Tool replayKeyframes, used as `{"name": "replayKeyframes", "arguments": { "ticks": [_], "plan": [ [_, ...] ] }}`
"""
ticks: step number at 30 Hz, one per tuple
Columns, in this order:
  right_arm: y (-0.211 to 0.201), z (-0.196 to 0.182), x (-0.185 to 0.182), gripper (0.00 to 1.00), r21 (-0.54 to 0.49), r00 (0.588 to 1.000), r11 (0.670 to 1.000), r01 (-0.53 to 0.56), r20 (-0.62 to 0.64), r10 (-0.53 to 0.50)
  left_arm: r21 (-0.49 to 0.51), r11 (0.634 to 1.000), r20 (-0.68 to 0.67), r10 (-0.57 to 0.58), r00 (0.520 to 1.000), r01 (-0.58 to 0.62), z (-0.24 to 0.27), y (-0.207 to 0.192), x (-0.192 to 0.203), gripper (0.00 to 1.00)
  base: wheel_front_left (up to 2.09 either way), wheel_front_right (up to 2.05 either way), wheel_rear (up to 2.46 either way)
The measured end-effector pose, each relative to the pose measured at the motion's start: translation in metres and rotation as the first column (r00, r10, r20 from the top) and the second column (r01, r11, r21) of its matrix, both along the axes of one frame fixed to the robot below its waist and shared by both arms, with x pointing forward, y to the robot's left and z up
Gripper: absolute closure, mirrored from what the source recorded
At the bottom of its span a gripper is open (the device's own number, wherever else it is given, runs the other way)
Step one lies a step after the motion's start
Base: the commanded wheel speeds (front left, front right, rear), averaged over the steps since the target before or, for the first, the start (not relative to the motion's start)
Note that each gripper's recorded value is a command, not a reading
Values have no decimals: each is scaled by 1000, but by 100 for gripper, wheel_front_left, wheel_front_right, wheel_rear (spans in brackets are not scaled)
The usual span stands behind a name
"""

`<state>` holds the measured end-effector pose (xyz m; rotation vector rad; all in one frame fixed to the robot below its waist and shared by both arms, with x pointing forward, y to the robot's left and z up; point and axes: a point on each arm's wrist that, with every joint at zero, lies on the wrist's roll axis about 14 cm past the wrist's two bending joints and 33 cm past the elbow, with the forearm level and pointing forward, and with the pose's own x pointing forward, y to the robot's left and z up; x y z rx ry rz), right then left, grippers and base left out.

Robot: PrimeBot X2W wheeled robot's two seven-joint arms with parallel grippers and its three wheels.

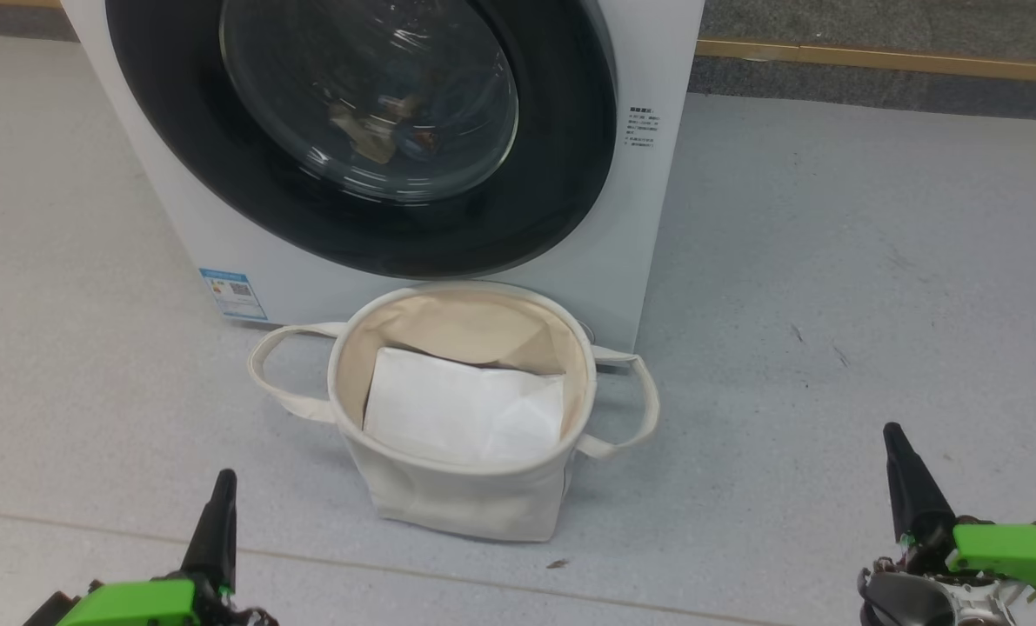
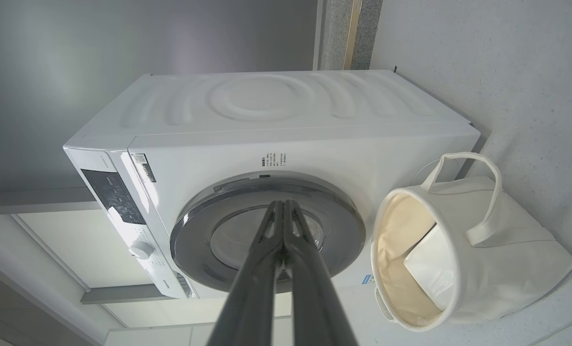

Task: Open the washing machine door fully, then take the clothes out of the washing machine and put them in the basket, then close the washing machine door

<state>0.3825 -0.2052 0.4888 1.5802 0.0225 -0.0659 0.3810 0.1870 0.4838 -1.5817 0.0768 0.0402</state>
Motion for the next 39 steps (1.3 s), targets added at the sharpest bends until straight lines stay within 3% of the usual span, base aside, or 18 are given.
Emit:
{"name": "replayKeyframes", "arguments": {
  "ticks": [39],
  "plan": [
    [0, 0, 0, 100, 0, 1000, 1000, 0, 0, 0, 0, 1000, 0, 0, 1000, 0, 0, 0, 0, 100, 0, 0, 0]
  ]
}}
